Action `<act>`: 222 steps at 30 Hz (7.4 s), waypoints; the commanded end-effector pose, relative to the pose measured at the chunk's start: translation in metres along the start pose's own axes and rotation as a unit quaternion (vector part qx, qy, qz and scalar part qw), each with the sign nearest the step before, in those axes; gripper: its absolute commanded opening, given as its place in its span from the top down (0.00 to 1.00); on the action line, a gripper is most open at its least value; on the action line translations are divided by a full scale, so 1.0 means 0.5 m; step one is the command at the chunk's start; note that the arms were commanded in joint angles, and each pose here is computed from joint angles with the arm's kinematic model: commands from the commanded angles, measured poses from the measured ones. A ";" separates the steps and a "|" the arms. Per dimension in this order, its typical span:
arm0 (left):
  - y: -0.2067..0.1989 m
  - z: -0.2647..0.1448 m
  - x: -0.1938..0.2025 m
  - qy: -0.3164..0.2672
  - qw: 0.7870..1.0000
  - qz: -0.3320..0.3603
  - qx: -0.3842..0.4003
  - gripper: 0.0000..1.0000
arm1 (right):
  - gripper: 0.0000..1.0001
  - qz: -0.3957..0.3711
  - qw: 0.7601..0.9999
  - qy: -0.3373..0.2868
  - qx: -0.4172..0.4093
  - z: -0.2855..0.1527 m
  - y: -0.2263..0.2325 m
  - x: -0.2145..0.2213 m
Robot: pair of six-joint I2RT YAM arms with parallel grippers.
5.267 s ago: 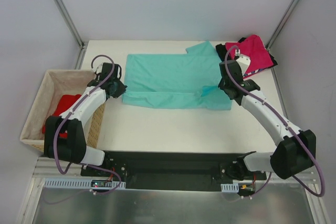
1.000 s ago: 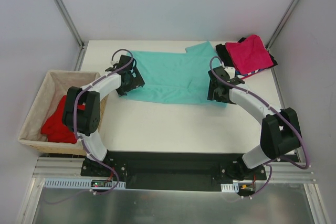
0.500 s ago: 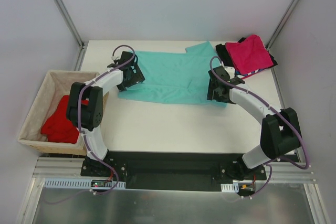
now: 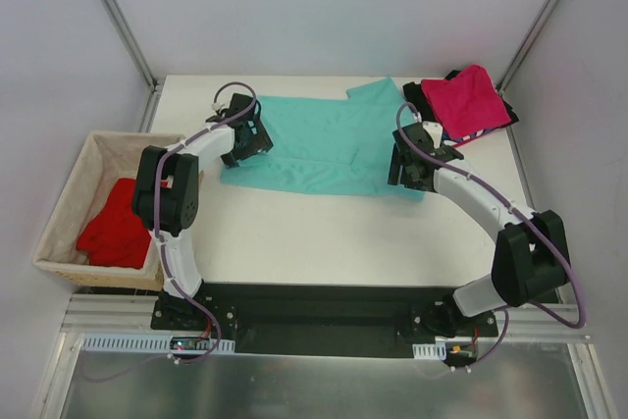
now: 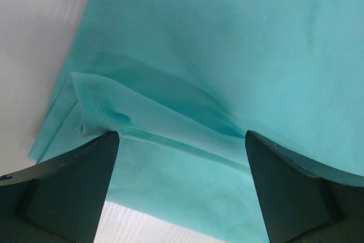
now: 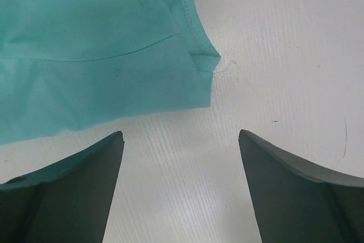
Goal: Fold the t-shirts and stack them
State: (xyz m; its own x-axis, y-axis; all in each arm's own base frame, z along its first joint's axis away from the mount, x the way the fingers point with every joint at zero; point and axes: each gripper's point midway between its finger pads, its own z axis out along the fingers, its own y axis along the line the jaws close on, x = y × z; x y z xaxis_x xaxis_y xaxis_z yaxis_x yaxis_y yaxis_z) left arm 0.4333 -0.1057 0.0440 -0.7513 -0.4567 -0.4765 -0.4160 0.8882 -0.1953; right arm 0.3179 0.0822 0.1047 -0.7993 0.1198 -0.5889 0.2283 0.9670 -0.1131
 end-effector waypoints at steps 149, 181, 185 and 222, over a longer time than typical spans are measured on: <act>-0.005 -0.135 0.002 -0.038 0.997 0.066 0.003 0.11 | 0.14 0.033 0.997 0.010 0.071 0.016 -0.091 -0.122; 0.001 -0.012 0.044 0.043 0.989 0.126 -0.057 0.10 | 0.13 -0.016 0.989 0.067 -0.132 0.129 0.158 -0.040; 0.002 0.002 0.039 0.047 0.990 0.123 -0.059 0.10 | 0.13 -0.016 0.989 0.070 -0.131 0.143 0.164 -0.039; 0.118 -0.022 0.190 0.116 0.982 0.100 -0.108 0.11 | 0.13 0.005 0.983 0.142 -0.116 0.127 0.101 0.117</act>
State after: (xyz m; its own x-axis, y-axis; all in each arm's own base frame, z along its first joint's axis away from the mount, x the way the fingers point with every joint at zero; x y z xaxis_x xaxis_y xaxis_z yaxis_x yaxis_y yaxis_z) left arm 0.3807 -0.1079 0.0168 -0.8727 -0.2991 -0.3859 -0.3171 0.9482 -0.0177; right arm 0.3450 0.1274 0.0223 -0.9001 0.1438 -0.4113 0.1105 0.9884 0.1037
